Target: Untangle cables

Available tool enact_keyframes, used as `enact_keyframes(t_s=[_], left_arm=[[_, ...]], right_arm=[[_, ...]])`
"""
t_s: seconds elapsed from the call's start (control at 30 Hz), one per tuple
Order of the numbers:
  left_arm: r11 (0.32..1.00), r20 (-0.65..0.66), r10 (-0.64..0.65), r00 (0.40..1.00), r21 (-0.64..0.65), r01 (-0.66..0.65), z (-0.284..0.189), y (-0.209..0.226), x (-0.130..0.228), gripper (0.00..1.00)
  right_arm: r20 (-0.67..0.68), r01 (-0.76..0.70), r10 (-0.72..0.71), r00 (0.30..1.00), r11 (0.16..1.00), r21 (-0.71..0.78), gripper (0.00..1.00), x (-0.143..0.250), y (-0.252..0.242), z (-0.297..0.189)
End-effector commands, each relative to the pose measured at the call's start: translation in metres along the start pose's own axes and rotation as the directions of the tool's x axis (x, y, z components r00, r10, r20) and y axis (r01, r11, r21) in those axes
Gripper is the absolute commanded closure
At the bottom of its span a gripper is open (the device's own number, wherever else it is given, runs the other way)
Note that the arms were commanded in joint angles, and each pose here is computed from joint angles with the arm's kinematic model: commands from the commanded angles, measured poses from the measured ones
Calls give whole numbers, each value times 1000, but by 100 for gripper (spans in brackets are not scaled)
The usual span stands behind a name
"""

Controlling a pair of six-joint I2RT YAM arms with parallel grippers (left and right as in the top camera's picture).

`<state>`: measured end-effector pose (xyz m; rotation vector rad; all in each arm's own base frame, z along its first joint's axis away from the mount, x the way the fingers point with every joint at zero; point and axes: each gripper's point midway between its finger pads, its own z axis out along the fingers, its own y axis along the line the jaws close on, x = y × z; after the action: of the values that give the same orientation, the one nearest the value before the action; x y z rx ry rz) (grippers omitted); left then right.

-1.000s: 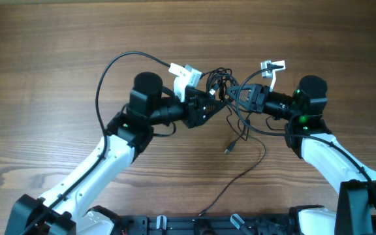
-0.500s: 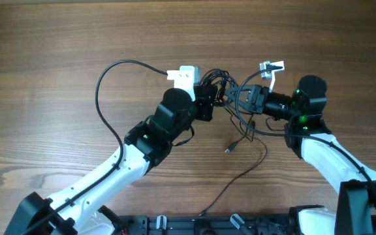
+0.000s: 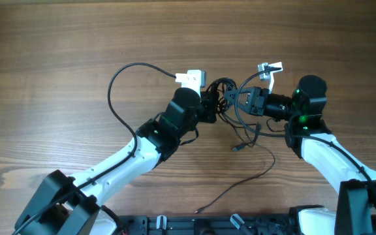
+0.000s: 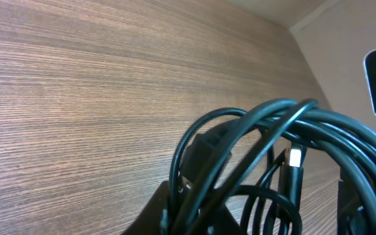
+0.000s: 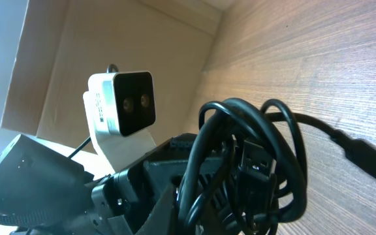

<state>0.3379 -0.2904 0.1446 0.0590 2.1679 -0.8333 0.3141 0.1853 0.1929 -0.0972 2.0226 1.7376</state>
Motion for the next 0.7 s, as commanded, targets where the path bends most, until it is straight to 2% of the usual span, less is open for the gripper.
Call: enact_keyframes(t_s=[0.0,0.1,0.17,0.3,0.43,0.5,0.6,0.67], left_arm=[[989,46,-1,999,-149,8,3,33,-5,96],[955,94,-40,995,-289,65,-5,85,-26,96],[924,112,-95,989,-360,130,-16,127,-40,96],[916,96,-218,971,-323,238,-33,168,-56,96],[914,98,-271,958,-287,288,-42,184,-64,96],[944,28,-285,958,-168,286,-37,162,-60,96],[989,-93,-141,986,35,144,-32,118,-48,96],[990,-104,-115,988,65,122,-29,106,-45,96]], right_arm=[[-91,36,-43,995,996,-79,96,14,16,-1],[-158,65,-90,983,986,-153,96,23,28,-11],[-140,113,-138,981,978,-174,96,13,30,-33],[50,166,-163,985,984,-64,96,-28,7,-83],[182,159,-162,970,987,29,96,-52,-7,-114],[220,133,-143,965,989,59,82,-58,-14,-116],[178,179,-185,966,982,52,50,-49,-15,-102],[111,164,-166,980,986,24,49,-34,-13,-74]])
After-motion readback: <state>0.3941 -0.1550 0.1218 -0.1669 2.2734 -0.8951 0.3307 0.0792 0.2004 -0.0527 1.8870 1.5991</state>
